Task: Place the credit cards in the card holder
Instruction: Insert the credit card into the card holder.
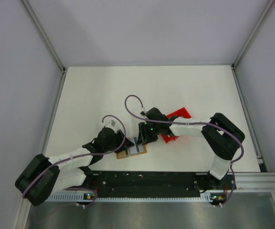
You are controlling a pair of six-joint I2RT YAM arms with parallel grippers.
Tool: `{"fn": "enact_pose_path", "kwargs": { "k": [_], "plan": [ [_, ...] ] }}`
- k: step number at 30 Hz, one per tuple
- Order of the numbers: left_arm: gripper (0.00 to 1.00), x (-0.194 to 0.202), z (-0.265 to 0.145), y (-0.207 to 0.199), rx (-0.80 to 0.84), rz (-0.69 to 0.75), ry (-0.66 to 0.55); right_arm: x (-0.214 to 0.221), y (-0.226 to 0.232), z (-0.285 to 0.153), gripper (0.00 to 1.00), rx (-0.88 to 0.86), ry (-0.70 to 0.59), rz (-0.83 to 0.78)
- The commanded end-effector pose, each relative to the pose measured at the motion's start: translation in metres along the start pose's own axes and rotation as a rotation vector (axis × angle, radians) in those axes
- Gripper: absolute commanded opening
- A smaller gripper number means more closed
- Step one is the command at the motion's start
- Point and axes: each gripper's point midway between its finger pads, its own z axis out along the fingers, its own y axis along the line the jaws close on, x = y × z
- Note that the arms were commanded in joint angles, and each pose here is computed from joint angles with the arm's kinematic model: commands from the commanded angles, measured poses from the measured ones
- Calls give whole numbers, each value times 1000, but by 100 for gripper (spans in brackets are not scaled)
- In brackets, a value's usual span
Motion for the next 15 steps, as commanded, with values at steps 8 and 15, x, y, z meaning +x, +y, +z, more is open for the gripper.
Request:
{"fn": "enact_pose_path", "kwargs": {
  "k": [8,15],
  "plan": [
    [46,-1,17,-10,3,4,38,16,-24,10,42,92,42,16],
    [27,2,26,-15,11,-12,55,18,-24,10,42,90,46,16]
  ]
}}
